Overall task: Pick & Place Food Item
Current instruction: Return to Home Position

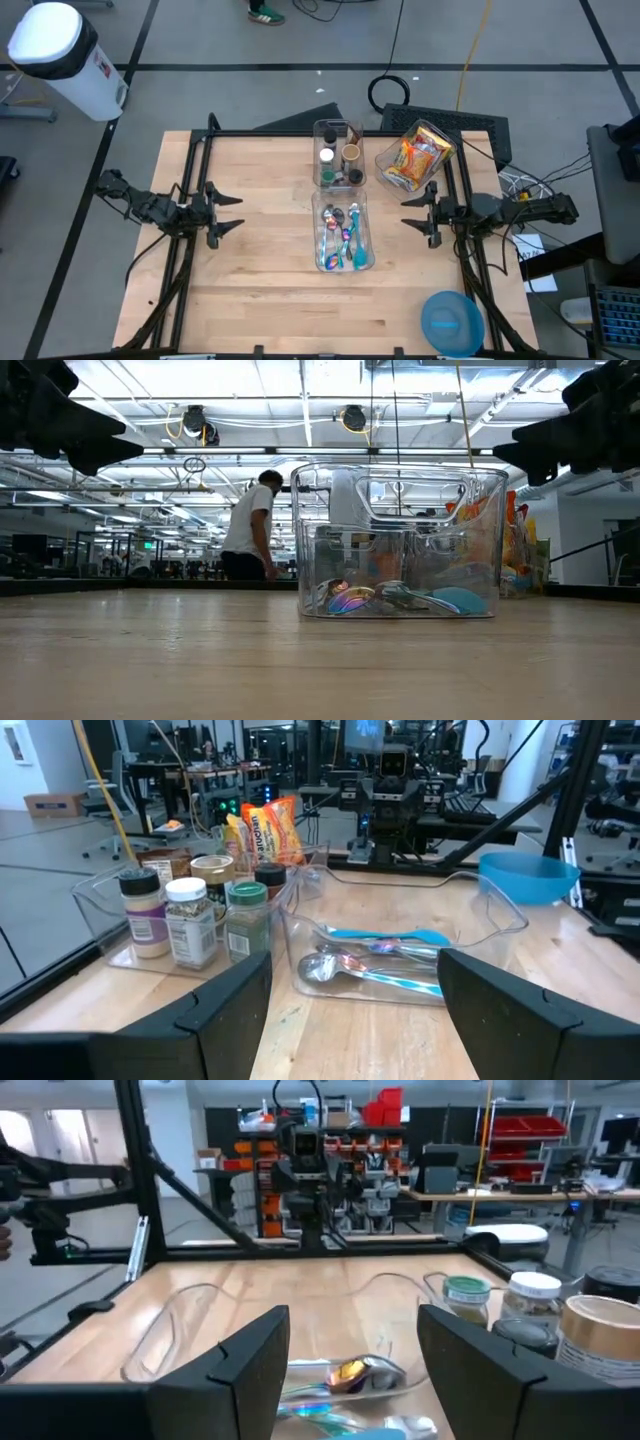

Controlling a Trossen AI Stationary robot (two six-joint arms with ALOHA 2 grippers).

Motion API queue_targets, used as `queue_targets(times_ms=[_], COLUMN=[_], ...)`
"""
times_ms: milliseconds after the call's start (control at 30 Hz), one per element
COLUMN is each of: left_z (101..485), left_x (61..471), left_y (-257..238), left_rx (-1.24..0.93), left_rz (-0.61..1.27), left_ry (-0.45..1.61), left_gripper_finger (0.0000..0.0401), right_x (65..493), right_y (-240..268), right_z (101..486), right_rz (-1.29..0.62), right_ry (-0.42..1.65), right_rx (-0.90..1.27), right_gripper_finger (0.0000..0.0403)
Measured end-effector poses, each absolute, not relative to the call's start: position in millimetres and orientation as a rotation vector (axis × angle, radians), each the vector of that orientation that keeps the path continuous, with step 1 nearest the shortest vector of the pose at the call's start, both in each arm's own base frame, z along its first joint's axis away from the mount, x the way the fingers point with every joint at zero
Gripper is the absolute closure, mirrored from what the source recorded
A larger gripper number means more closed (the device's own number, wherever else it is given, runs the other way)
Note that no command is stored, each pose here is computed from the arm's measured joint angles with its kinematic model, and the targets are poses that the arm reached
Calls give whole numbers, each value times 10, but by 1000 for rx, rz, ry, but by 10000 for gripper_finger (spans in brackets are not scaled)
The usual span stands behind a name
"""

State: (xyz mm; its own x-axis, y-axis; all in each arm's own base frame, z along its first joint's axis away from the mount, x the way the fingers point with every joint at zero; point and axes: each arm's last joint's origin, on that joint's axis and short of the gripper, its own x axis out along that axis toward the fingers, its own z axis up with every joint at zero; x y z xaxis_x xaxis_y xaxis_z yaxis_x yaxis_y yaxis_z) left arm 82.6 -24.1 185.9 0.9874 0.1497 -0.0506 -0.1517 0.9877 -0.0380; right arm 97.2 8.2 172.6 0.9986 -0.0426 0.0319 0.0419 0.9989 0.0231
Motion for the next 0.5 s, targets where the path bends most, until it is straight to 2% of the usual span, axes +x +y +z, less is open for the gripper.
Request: queue_targets(times_ms=[367,500], left_z=[1838,1839], left_x=[825,825], left_y=[-241,-240], left_rx=[0,156], left_rz=[147,146], left_ry=[71,82], left_gripper_finger=[107,107], right_x=[976,976], right_y=[83,83], right_z=[1701,1699], right_rz=[-41,-41], right_ry=[-18,-17], right_rx=[44,44], right_gripper_finger=[190,190])
